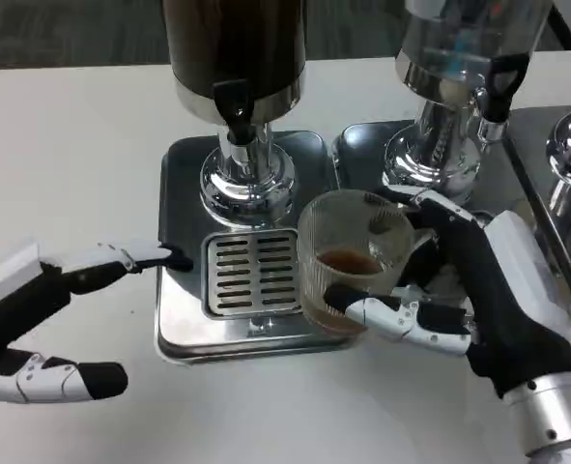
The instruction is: Grasp the cup under the faucet to collect the drink, then remove the cup.
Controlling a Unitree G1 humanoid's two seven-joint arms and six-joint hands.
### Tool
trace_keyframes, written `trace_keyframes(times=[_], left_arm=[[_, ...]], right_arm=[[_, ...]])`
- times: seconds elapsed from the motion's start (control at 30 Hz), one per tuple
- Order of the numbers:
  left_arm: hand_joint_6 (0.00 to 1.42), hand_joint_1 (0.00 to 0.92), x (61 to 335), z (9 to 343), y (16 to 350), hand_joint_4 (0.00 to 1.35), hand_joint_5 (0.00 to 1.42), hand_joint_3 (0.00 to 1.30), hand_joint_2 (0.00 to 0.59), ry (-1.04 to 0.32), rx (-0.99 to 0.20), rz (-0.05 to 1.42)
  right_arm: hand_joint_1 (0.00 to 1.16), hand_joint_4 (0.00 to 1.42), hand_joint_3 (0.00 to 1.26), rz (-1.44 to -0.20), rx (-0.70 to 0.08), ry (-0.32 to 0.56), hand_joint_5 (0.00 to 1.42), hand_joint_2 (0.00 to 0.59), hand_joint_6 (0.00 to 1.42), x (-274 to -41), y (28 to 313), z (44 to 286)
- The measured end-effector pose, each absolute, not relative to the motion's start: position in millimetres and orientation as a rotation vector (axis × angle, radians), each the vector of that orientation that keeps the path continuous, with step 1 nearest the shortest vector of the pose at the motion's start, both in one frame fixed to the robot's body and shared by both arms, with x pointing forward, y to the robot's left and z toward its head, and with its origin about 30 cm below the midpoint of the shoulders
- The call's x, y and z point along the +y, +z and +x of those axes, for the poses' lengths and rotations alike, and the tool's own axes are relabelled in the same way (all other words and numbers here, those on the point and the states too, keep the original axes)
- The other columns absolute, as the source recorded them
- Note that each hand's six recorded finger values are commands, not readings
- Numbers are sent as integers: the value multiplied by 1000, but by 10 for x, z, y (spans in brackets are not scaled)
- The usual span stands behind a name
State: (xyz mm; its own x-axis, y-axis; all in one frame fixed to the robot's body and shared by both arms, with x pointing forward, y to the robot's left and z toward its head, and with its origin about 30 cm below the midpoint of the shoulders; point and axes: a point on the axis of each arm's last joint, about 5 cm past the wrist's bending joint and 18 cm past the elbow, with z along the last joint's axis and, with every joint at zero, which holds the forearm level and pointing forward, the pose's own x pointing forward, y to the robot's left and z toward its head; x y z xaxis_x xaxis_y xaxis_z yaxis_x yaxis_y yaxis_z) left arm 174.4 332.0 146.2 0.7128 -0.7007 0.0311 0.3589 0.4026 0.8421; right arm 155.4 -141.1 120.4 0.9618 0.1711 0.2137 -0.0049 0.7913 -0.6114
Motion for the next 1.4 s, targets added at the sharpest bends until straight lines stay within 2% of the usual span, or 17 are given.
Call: trace_keyframes(times=[0.37,1.4], left_arm=[[255,0,3311,1680,1522,128,141,228,116,-703,-452,935],[255,0,3321,1638,1512,125,141,228,109,-695,-443,918]], right_arm=[[854,663,555,-650,-247,88,805,186,801,-1455,1210,1465],[866,663,567,-642,-250,85,815,183,814,-1458,1232,1417]])
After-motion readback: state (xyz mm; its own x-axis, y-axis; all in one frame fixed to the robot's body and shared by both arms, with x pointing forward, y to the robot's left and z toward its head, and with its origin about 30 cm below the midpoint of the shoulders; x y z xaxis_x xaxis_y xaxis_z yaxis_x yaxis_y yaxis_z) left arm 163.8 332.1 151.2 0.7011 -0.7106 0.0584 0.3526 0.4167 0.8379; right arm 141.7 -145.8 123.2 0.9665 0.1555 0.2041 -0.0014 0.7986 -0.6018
